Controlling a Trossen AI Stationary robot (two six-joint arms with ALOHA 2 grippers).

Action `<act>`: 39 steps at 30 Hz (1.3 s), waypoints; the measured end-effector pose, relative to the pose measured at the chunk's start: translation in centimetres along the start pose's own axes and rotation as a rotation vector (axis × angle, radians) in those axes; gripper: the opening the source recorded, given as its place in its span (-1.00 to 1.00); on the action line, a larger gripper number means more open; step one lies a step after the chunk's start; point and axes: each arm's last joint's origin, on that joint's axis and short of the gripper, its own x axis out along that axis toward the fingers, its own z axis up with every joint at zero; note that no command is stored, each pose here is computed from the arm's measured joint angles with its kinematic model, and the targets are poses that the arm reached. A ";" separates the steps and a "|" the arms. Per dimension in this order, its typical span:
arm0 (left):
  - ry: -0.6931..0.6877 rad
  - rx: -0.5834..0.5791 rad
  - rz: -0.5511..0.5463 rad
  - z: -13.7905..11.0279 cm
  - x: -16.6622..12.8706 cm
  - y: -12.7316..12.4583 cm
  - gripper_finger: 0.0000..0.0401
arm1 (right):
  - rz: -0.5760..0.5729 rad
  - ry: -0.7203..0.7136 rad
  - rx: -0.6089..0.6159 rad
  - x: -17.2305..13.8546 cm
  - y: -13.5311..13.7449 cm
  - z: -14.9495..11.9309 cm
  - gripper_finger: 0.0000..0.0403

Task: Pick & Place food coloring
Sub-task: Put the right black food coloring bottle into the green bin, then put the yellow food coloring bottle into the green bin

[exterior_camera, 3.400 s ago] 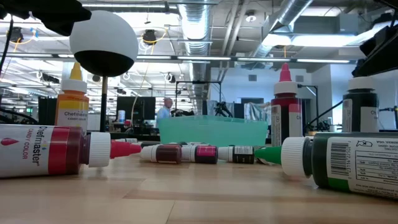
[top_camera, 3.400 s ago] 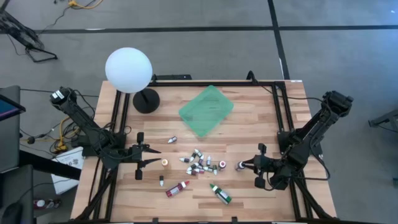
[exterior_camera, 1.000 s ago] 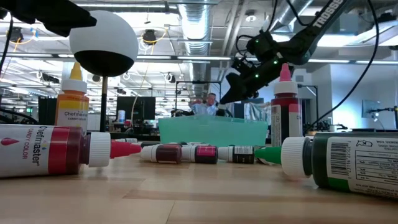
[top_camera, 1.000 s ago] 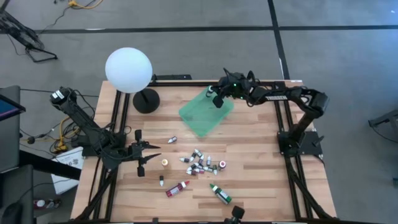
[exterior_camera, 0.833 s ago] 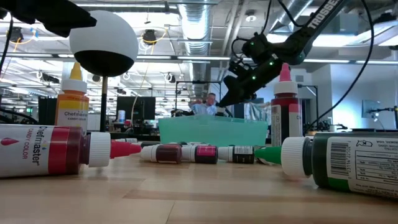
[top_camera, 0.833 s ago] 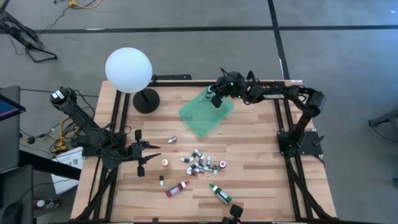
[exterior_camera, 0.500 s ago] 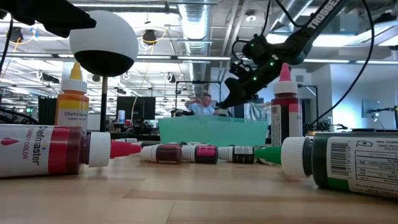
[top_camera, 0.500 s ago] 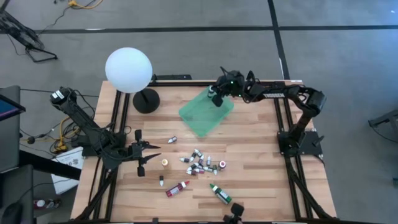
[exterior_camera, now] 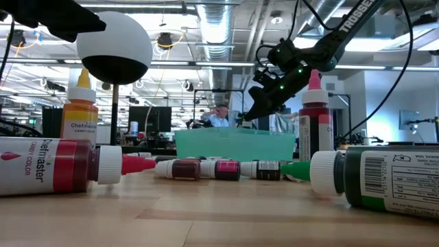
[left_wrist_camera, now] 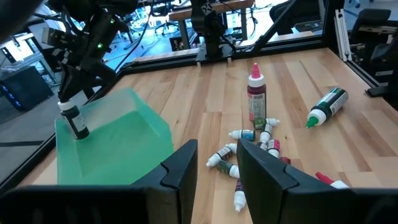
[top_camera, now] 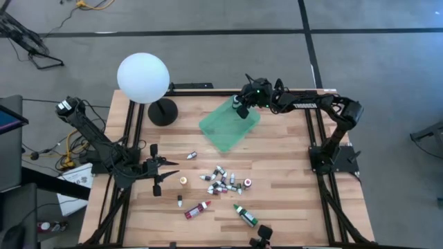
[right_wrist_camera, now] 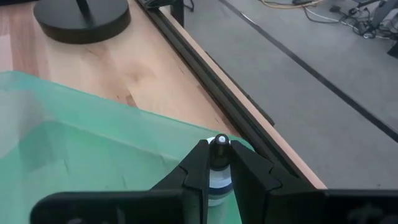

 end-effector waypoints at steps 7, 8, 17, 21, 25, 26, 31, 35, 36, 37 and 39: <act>0.000 0.000 0.000 0.0 0.0 0.0 -0.47 | 0.000 0.000 0.000 0.0 0.0 0.0 -0.76; 0.000 0.000 0.000 0.0 0.0 0.0 -0.47 | 0.000 0.000 0.000 0.0 0.0 0.0 -0.76; 0.000 -0.003 0.000 0.0 0.0 0.0 -0.47 | -0.001 0.000 0.000 0.0 0.0 0.0 -0.76; 0.000 -0.005 0.000 0.0 0.0 0.0 -0.47 | -0.012 0.001 0.000 0.0 0.0 0.0 -0.72; 0.000 -0.006 0.000 0.0 0.0 0.0 -0.47 | -0.029 0.001 0.000 0.0 -0.1 0.0 -0.68; 0.000 -0.006 0.000 0.0 0.0 0.0 -0.47 | -0.029 0.001 0.000 0.0 -0.1 0.0 -0.68; 0.000 -0.007 0.000 0.0 0.0 0.0 -0.47 | -0.029 0.001 0.000 0.0 -0.1 0.0 -0.67; 0.000 -0.007 0.000 0.0 0.0 0.0 -0.47 | -0.038 -0.025 -0.001 -0.2 -0.2 0.4 -0.67; 0.000 -0.007 0.000 0.0 0.0 0.0 -0.47 | -0.048 -0.037 -0.001 -0.5 -0.2 0.7 -0.67; 0.000 -0.007 0.000 0.0 0.0 0.0 -0.47 | -0.060 -0.053 -0.002 -0.8 -0.3 1.0 -0.67; 0.000 -0.007 0.000 0.0 0.0 0.0 -0.47 | -0.066 -0.076 -0.002 -1.7 -0.4 1.7 -0.67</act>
